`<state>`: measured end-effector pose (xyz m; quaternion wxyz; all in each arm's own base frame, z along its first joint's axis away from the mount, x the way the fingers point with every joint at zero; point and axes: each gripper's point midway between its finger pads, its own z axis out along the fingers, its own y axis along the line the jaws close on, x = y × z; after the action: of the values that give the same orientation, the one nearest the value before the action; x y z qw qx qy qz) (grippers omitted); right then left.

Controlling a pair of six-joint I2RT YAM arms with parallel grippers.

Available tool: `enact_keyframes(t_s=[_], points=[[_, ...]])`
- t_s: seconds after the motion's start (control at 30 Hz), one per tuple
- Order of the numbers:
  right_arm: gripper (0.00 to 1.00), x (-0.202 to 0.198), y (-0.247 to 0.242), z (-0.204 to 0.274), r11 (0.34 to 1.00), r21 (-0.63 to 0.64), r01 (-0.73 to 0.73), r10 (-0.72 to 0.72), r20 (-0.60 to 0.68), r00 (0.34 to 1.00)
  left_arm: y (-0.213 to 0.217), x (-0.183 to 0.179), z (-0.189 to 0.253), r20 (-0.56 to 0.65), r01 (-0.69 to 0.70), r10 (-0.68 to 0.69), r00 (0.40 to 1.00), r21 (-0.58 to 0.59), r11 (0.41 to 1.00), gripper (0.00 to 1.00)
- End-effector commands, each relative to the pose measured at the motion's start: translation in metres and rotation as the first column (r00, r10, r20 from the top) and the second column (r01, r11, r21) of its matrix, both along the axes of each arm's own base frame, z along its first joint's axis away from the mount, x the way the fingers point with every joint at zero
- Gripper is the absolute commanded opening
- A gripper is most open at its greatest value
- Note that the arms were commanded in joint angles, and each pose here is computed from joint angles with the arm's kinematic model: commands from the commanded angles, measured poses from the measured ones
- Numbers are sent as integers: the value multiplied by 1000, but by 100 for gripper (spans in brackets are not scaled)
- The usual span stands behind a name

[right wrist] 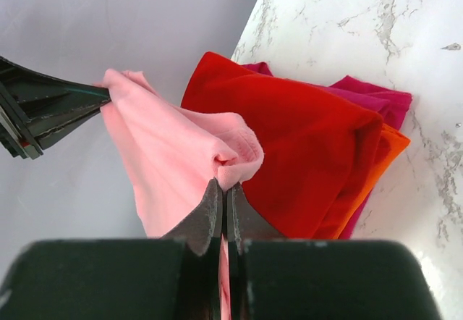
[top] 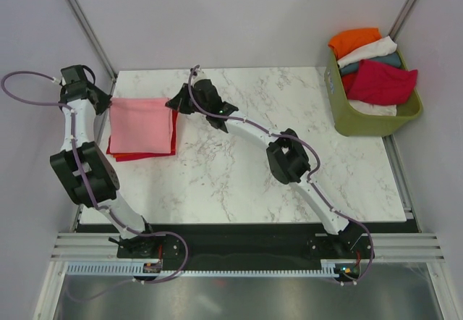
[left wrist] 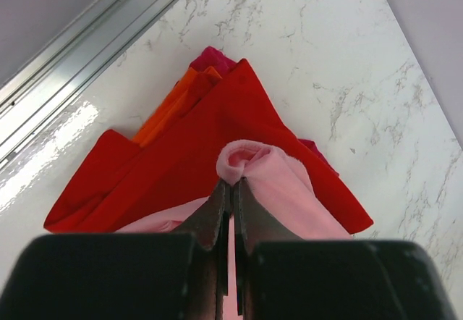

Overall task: Fold and stack the t-shirts
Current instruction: Neatly place the folded tshirt to the corner, then reset both grippers

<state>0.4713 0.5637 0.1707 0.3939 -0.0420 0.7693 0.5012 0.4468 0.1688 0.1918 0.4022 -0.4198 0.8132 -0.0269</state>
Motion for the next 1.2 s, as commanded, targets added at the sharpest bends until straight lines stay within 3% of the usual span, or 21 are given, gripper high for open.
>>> enact_keyframes(t_s=[0.0,0.23,0.3,0.33,0.37,0.4,0.43,0.47,0.57,0.6,0.8,0.83,0.87,1.03,1.07,1.17], points=[[0,24,-8,29,993,116,24,-29,49,998,23,28,30,123,-34,27,992,63,997,2],[0,33,-5,29,985,172,3,-22,106,994,31,42,21,118,-46,38,992,63,997,2],[3,33,-3,34,979,202,-9,-19,134,991,33,45,18,119,-47,40,992,61,997,2],[12,33,-3,37,977,211,-12,-19,146,989,30,49,15,121,-26,20,993,49,998,3],[22,33,-2,37,975,220,-13,-22,155,988,31,52,14,129,-24,17,992,49,998,27],[49,36,-4,37,976,219,-7,-30,162,986,26,53,11,139,-10,7,990,21,1000,49],[57,36,-3,37,976,219,-3,-35,170,985,22,55,13,159,7,-9,987,13,1000,59],[61,37,-5,37,976,217,2,-41,172,984,21,58,18,189,16,-19,982,20,1000,68],[64,36,-10,39,978,210,4,-44,184,982,14,51,21,208,29,-34,978,23,999,77],[69,34,-14,58,975,222,3,-50,207,977,15,48,25,213,25,-30,977,30,999,82],[71,24,-40,68,989,142,35,-71,253,965,-14,26,54,274,104,-104,956,15,995,83],[72,17,-51,100,985,168,43,-89,281,956,-20,22,59,286,125,-123,950,9,992,83],[73,12,-61,75,992,114,58,-86,254,963,-26,14,53,277,138,-130,952,-8,990,83],[83,-24,-105,112,994,52,95,-106,279,954,-70,-18,101,391,235,-221,893,13,972,91],[84,-31,-113,95,995,15,99,-100,257,961,-79,-22,103,396,253,-237,887,12,967,92],[86,-48,-137,104,993,-4,114,-110,254,961,-115,-29,115,428,307,-284,858,15,952,94]])
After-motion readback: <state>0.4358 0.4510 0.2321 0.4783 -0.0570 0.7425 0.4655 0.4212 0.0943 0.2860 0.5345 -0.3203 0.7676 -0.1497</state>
